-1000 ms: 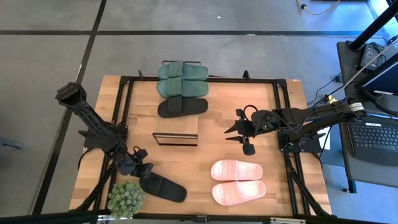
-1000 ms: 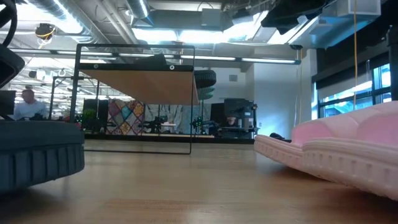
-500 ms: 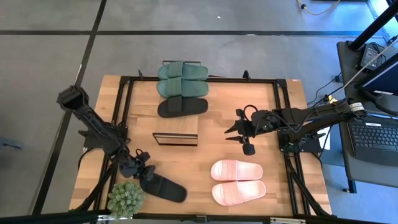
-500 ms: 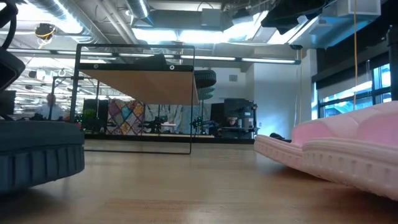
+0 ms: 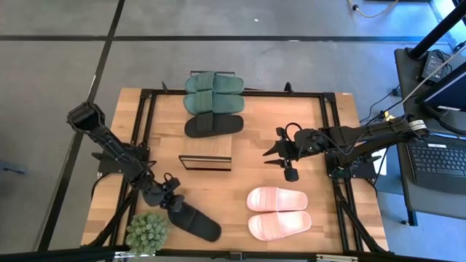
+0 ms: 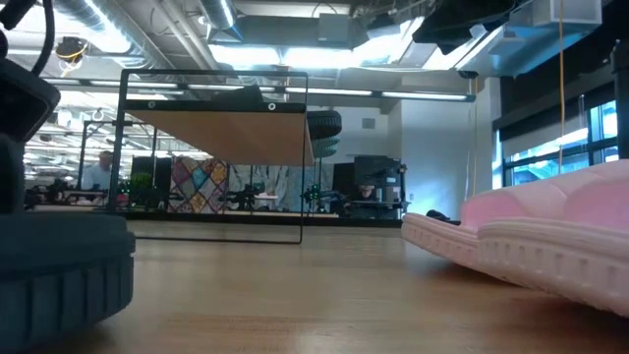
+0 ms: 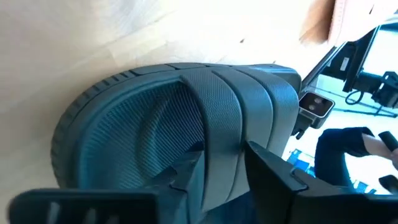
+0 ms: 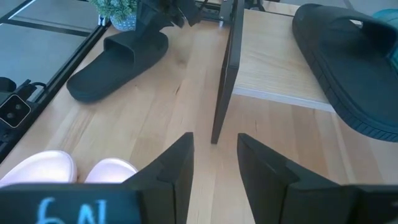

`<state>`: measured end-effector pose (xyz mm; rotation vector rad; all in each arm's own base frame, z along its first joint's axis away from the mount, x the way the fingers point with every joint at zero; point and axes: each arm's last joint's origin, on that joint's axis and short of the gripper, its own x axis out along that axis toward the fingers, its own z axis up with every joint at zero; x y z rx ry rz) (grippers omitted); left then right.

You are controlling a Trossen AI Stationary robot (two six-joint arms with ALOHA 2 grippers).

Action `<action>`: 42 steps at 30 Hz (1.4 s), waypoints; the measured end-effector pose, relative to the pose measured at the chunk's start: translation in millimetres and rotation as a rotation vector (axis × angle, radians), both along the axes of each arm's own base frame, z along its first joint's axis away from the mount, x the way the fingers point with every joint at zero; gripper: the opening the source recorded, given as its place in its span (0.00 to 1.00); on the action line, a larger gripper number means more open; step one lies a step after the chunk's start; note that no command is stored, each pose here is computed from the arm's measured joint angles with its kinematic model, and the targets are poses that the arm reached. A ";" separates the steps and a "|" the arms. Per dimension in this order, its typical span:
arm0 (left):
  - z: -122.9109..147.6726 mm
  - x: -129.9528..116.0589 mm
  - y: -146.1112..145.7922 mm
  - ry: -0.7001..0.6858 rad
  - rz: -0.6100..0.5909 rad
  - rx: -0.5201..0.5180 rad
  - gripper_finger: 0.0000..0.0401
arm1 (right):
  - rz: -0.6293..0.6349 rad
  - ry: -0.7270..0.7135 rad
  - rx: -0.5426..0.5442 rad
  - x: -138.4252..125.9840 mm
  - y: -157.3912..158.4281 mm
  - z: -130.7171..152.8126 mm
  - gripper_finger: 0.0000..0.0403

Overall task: Pick and place slides into the shelf
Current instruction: Put the black slipper on the shelf

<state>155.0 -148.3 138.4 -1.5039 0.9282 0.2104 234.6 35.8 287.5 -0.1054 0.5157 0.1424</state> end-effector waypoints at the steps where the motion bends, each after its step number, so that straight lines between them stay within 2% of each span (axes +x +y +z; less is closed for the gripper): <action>1: 0.0 0.3 0.3 -0.003 -0.004 0.005 0.23 | 0.000 0.000 0.000 0.0 -0.1 0.0 0.31; 8: 4.2 3.9 -0.5 -0.096 -0.052 0.051 0.04 | 0.000 0.000 0.000 0.0 -0.1 0.0 0.31; 10: 5.5 4.7 -0.8 -0.126 -0.062 0.067 0.02 | 0.000 0.000 0.000 0.0 0.0 0.0 0.31; 16: 10.2 7.0 -0.6 -0.193 -0.018 0.084 0.01 | 0.002 0.000 -0.003 0.0 -0.1 0.0 0.31; 25: 45.0 8.6 3.6 -0.496 0.061 0.136 0.01 | -0.002 0.000 0.004 0.0 -0.1 0.0 0.31; 30: 72.3 3.4 12.8 -0.705 0.112 0.276 0.00 | -0.003 -0.004 0.005 0.2 0.0 0.4 0.31; 35: 100.8 -9.2 30.5 -0.841 0.237 0.414 0.00 | -0.004 -0.021 0.009 1.1 0.1 1.9 0.31; 42: 135.3 -34.5 59.2 -0.989 0.343 0.497 0.00 | -0.004 -0.031 0.011 1.5 0.1 2.7 0.31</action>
